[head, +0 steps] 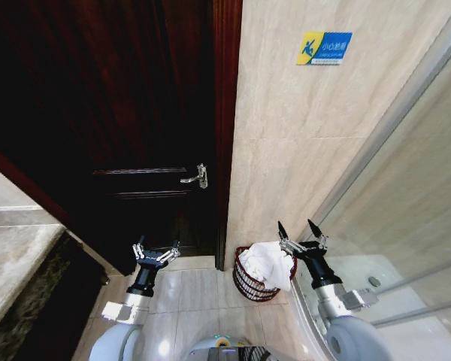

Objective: Discard the used towel into the hamper.

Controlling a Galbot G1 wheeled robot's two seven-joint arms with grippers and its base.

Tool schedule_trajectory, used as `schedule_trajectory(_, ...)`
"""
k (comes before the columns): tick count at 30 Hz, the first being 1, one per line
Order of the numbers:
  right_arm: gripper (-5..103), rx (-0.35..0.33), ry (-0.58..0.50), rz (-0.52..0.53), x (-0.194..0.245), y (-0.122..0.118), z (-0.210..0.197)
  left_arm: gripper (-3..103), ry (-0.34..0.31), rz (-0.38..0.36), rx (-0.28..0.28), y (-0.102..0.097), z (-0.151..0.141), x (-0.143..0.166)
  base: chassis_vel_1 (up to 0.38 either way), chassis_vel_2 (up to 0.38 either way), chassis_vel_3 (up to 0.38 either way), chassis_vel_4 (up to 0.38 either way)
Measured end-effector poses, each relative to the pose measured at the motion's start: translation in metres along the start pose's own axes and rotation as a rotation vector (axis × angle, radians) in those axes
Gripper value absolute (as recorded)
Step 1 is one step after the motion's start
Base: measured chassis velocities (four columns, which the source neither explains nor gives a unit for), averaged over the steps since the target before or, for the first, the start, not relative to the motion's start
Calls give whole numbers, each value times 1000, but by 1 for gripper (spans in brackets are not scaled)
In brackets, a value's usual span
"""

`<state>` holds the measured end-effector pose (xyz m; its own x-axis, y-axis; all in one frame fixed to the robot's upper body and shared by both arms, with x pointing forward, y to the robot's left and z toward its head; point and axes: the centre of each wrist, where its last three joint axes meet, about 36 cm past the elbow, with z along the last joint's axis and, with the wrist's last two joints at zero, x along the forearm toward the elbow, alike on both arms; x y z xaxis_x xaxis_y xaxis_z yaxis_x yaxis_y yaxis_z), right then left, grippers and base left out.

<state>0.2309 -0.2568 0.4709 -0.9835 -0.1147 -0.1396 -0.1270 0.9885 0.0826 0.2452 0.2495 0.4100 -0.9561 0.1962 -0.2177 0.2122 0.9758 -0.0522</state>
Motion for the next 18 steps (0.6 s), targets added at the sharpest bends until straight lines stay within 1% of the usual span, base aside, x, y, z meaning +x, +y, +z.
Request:
schedule_trajectory(4,100,0,0,0,0,0,0,100,0,0,0,0,0,0,170,145,-166,-169)
schedule_trajectory(9,100,0,0,0,0,0,0,100,0,0,-1,0,0,0,100,101,-89,-108)
schedule_trajectory(18,100,0,0,0,0,0,0,100,0,0,0,0,0,0,-16,-21,18,14)
